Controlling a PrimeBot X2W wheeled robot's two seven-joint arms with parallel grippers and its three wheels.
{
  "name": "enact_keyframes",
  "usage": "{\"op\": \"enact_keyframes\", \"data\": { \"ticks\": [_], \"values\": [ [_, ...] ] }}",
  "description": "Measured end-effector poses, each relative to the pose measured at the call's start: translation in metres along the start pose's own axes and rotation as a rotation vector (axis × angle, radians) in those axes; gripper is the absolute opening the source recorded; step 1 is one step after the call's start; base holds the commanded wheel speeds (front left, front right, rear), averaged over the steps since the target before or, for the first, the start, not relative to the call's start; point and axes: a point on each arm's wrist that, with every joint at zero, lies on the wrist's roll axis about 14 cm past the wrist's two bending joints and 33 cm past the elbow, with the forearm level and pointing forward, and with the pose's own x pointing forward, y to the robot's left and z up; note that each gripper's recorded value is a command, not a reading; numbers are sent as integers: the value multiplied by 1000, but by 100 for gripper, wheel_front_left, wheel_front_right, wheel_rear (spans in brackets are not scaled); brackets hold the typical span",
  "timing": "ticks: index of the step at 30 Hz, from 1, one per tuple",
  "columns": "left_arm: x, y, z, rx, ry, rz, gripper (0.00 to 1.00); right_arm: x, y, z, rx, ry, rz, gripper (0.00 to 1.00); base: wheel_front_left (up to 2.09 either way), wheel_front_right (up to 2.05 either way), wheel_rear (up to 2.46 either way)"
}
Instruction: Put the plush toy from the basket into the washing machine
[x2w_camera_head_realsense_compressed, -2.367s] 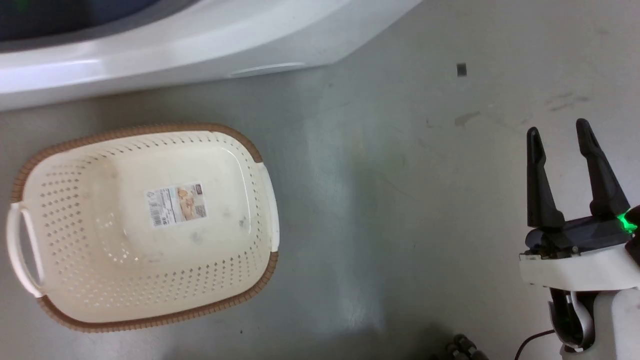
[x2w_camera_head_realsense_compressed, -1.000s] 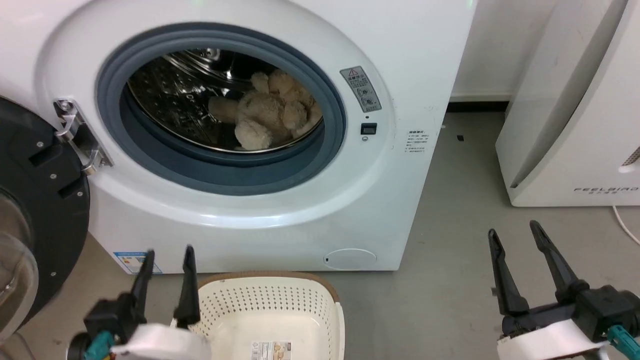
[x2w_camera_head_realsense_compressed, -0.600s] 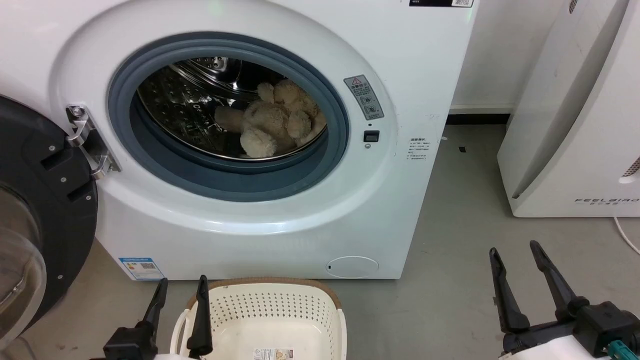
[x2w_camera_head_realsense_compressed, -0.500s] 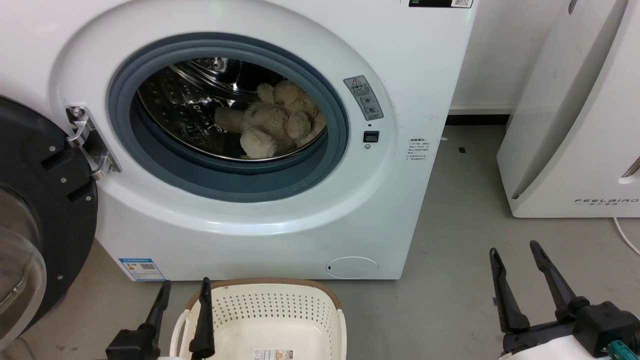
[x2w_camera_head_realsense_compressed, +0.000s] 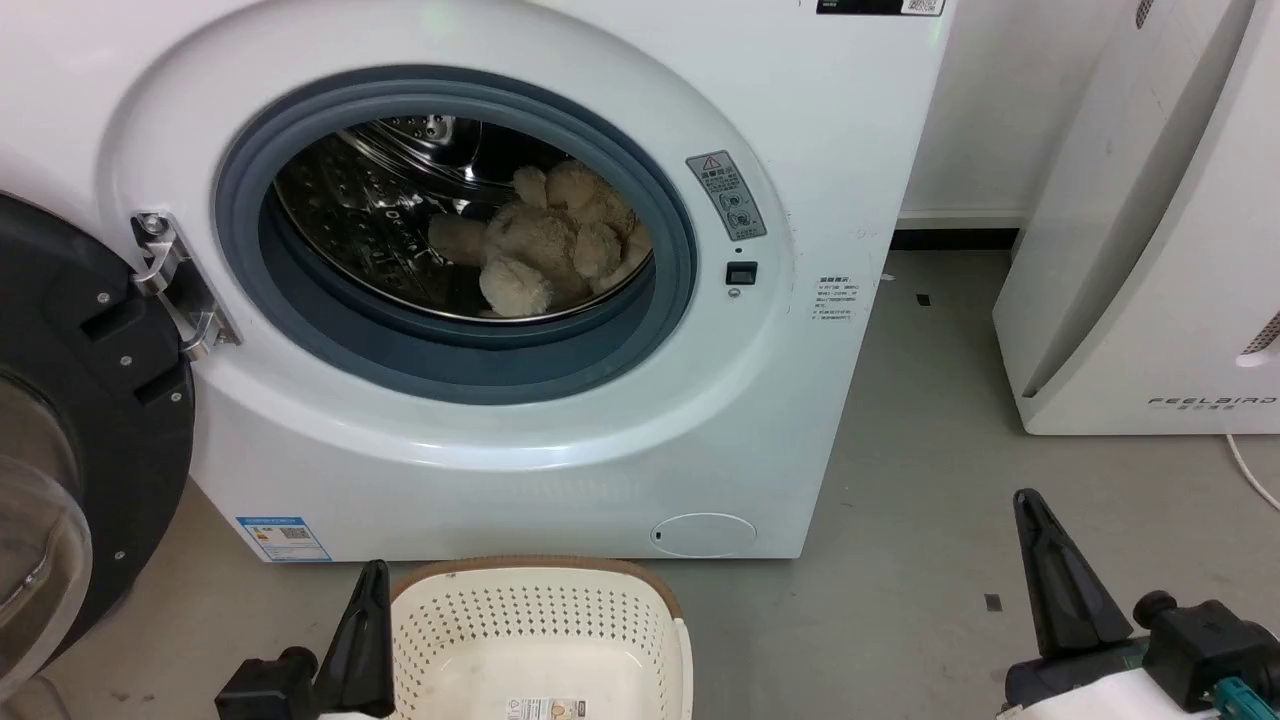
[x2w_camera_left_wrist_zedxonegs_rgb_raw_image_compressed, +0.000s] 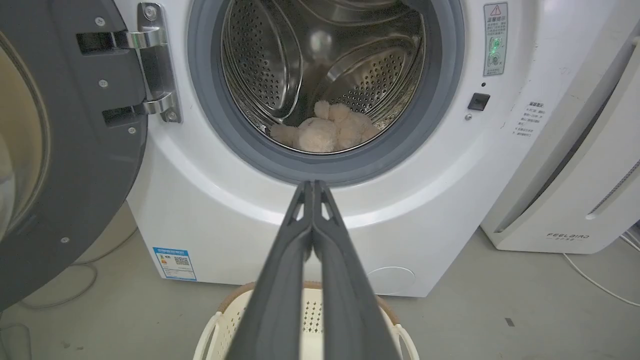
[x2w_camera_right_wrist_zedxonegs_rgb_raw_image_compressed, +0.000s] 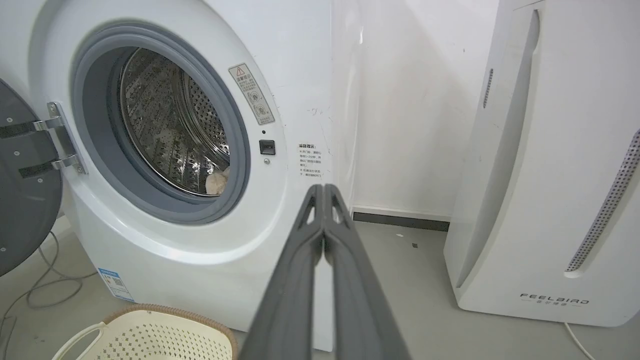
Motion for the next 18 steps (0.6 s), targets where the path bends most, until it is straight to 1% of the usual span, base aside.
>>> {"op": "enact_keyframes", "data": {
  "ticks": [18],
  "values": [
    [1, -1, 1, 28, 16, -5, 0, 0, 1, -4, -3, 33, 4, 0, 0, 0, 0]
  ]
}}
